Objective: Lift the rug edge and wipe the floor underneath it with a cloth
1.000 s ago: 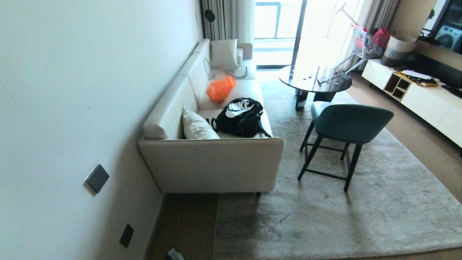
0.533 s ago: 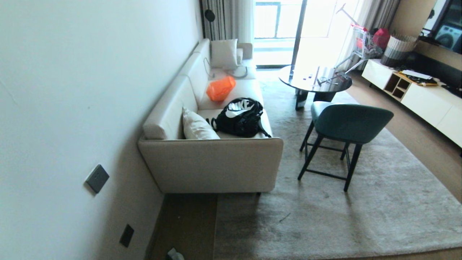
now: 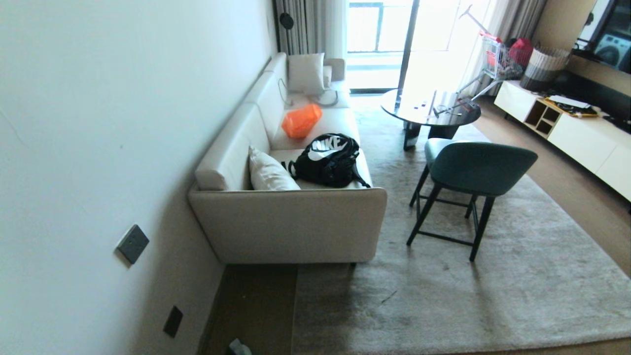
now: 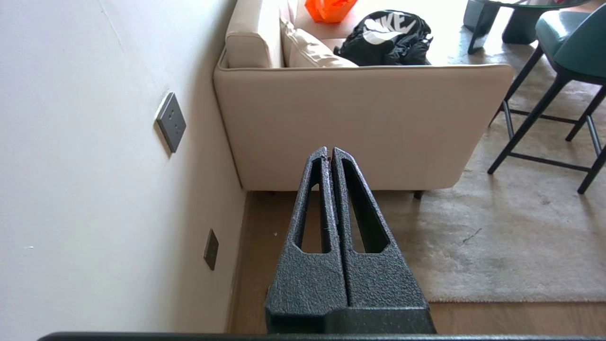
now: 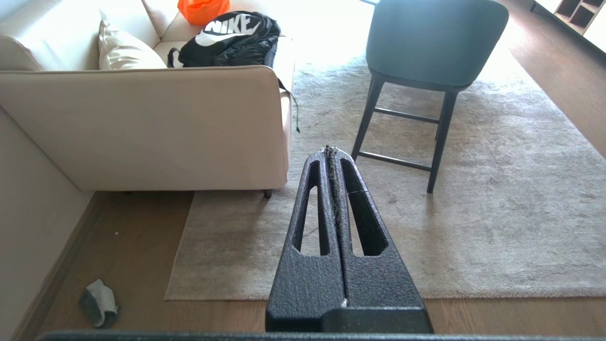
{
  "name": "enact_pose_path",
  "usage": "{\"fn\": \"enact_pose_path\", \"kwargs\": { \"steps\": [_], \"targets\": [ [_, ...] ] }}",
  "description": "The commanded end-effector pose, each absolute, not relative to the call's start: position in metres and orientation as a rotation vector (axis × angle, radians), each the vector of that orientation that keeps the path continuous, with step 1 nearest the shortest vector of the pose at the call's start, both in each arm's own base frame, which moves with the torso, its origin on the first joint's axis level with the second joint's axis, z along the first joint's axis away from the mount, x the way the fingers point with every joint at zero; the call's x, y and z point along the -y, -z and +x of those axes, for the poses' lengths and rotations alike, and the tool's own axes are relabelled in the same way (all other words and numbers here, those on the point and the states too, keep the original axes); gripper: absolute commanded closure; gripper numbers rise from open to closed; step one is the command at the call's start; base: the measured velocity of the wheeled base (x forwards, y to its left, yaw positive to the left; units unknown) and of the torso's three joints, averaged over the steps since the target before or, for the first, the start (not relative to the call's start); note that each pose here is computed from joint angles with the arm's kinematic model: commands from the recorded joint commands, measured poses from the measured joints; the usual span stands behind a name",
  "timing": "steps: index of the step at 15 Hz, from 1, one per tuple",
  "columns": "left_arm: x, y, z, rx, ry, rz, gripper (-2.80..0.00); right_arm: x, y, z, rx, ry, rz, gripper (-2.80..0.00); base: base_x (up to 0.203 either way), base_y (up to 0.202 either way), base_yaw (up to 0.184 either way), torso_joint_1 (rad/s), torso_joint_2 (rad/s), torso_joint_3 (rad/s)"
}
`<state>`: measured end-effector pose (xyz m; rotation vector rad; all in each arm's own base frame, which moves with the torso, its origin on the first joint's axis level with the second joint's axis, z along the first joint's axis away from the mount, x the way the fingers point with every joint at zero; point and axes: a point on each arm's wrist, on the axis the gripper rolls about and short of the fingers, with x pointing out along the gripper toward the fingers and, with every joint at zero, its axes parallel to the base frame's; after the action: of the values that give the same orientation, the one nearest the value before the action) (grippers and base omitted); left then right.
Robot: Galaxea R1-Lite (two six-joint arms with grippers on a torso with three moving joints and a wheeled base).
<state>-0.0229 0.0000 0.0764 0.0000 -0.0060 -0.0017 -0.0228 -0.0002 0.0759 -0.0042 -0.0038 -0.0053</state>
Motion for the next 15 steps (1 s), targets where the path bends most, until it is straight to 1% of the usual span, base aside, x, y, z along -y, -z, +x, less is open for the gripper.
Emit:
{"fn": "enact_pose_path", "kwargs": {
  "steps": [1, 15],
  "targets": [
    [0.0, -0.0764, -0.0229, 0.006, 0.002, -0.001, 0.0, 0.0002, -0.076, -0.0227, 0.003, 0.005, -0.005, 0.0, 0.0, 0.0, 0.0, 0.0, 0.0, 0.0],
    [0.0, -0.0764, -0.0229, 0.006, 0.002, 0.0, 0.0, 0.0002, -0.0758, -0.0228, 0.003, 0.005, -0.006, 0.0, 0.0, 0.0, 0.0, 0.0, 0.0, 0.0]
  ]
}}
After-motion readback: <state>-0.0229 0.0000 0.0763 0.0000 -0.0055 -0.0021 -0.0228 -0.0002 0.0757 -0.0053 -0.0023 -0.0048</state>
